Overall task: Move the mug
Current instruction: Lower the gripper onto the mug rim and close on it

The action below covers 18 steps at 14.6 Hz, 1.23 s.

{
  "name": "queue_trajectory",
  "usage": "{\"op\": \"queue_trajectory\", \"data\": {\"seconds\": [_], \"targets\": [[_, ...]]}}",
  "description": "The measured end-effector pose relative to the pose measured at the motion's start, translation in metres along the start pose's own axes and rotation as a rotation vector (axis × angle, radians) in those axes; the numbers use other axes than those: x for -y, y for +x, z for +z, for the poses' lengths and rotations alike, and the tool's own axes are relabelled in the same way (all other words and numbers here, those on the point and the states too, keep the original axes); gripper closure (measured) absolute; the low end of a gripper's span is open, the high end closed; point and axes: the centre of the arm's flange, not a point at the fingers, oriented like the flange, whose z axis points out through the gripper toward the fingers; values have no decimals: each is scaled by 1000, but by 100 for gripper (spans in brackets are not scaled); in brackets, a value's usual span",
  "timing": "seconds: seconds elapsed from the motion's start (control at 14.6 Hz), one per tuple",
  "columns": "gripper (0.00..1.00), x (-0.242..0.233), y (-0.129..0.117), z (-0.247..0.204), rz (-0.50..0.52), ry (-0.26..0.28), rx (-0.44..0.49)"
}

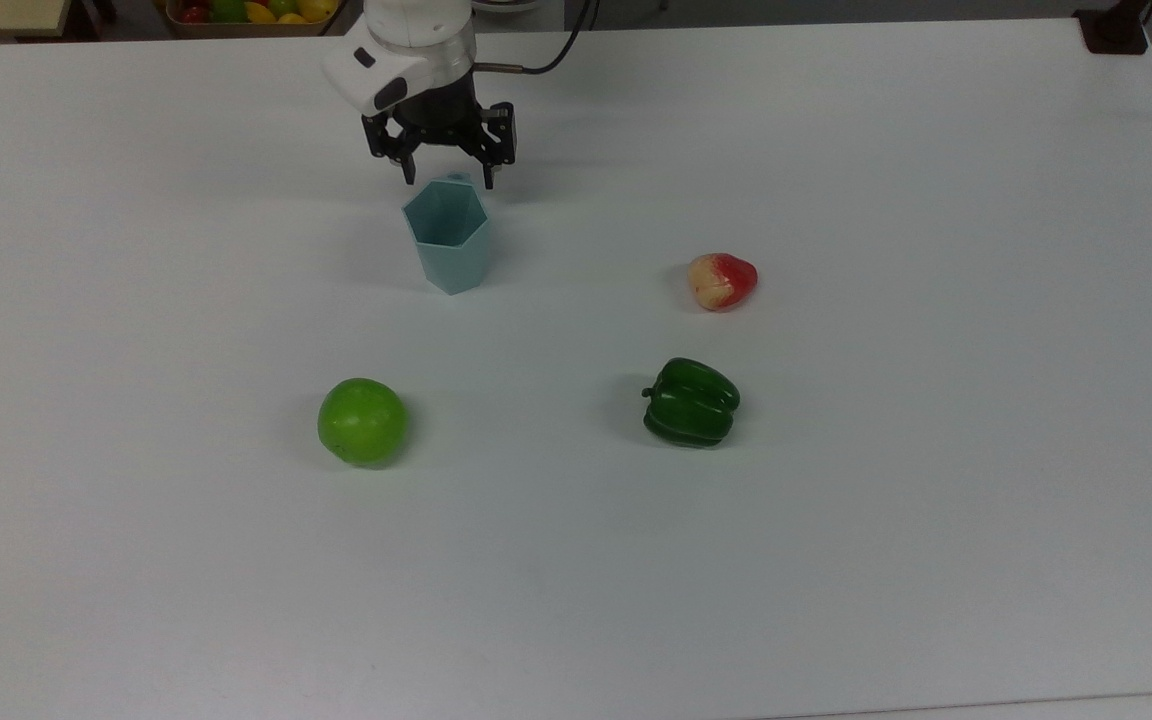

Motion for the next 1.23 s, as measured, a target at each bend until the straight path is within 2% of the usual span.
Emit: {"op": "queue_trajectory", "data": {"seconds": [0.07,0.14,0.27,0.55,1.1,1.16,1.23], "targets": [[17,3,1,2,0,0,4],[29,4,3,4,1,1,0],[33,6,8,6,14,2,-27],[53,8,18,14,22,4,-43],[66,8,22,12,22,4,-49],[76,8,23,11,23,4,-52],[77,8,23,10,24,4,-54]]}}
